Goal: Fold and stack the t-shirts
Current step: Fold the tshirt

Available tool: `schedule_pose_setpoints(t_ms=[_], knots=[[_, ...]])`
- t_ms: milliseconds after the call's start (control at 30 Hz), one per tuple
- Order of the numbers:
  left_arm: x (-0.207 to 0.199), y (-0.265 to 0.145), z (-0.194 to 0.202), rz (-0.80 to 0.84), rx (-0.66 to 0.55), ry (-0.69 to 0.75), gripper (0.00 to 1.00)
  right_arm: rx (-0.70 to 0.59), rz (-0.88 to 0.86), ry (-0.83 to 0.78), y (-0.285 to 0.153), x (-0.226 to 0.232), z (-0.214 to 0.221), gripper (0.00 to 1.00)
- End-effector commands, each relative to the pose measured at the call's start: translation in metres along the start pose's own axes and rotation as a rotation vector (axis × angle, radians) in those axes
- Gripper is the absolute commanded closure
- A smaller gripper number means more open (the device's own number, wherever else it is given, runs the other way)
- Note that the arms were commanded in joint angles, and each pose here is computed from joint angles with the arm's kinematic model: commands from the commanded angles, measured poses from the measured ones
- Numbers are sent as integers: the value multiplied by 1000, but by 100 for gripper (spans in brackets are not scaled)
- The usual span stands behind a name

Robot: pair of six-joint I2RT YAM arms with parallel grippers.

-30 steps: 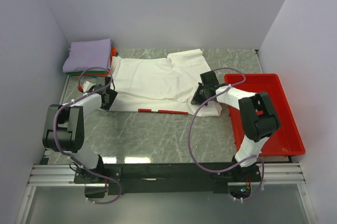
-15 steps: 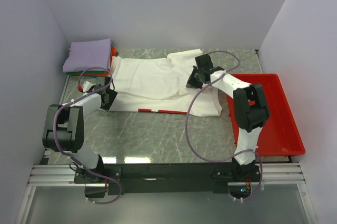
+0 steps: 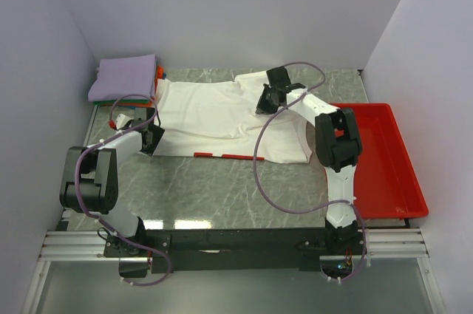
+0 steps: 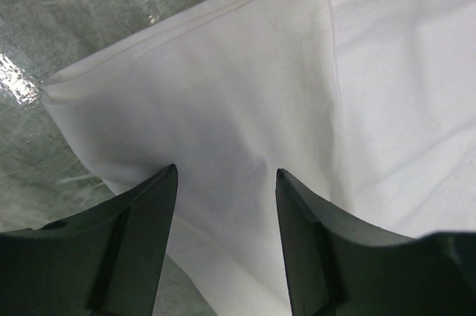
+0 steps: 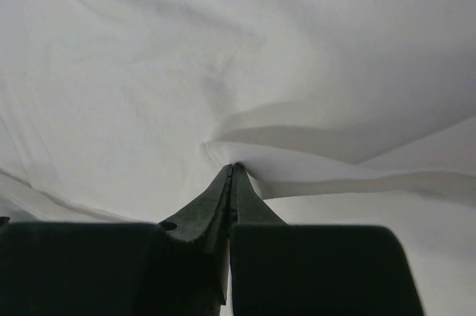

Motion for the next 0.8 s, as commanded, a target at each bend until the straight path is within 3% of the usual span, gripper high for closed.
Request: schedule_pose_setpoints(t_ms=[0,533,667,700,767], knots=[[6,-1,4,-10,24,22,38,-26,-44,-48,0,17,-7,100],[5,-3,3,-8,21,22,38,-30,-79,-128,20,42,-5,100],[4,-5,2,11,15,24,37,-19,-69,-135,24,38,-2,87],[4,-6,2,18,16,24,37,-20,-70,-138,23,39,-3,76],[2,-10,1,44,15,25,35,-28,-69,-147,16,40,-6,66]])
Point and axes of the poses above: each gripper's point midway between its finger pads, its own y axis out along the fingers, its own x axis along the line the jaws close on, z = x × y, the point moved 8 cm from there along -y, back along the fingers, and after that the axes turned 10 degrees about y, right-handed, at the moved point
